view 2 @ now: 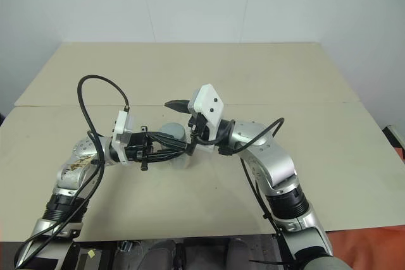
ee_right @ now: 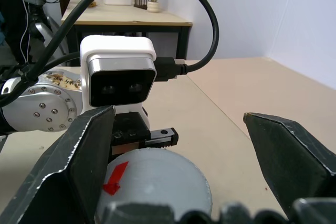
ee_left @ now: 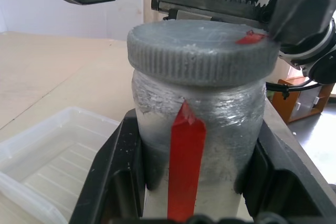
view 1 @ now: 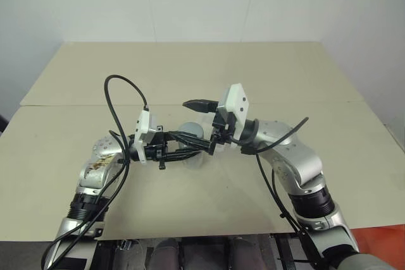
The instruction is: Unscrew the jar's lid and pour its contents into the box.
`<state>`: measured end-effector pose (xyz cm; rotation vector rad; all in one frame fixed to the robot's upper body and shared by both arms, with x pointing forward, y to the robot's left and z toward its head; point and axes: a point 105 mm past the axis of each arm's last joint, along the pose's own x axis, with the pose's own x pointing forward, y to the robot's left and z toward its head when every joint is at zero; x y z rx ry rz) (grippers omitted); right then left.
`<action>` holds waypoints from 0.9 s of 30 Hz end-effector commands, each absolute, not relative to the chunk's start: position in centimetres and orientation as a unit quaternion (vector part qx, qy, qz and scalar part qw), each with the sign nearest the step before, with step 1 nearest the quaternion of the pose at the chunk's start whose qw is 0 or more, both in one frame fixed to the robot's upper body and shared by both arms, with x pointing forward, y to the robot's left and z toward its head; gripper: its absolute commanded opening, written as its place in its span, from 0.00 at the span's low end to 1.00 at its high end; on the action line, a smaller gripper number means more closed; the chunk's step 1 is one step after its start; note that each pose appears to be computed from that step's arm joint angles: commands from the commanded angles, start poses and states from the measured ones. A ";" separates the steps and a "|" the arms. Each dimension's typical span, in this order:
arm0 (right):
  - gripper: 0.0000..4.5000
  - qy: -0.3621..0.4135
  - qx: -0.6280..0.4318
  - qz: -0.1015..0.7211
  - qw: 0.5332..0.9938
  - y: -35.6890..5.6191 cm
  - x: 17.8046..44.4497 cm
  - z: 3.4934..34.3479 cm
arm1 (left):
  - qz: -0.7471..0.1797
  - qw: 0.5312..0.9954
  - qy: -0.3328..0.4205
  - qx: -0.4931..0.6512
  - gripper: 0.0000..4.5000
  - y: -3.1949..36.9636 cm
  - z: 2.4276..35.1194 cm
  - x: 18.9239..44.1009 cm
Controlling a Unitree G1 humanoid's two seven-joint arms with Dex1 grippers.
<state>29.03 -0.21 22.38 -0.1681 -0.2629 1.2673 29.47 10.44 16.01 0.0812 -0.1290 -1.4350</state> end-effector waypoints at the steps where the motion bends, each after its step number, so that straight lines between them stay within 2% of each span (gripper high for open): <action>1: 0.99 -0.134 -0.084 0.600 0.784 0.0 28.2 22.9 | -0.660 0.745 -0.083 0.049 0.43 10.3 17.0 29.4; 9: 0.99 -0.128 -0.083 0.608 0.779 0.1 27.8 22.5 | -0.657 0.748 -0.084 0.052 0.43 10.5 17.0 29.5; 27: 0.99 -0.123 -0.084 0.576 0.804 -1.2 29.1 22.4 | -0.660 0.744 -0.085 0.056 0.43 10.6 17.3 29.3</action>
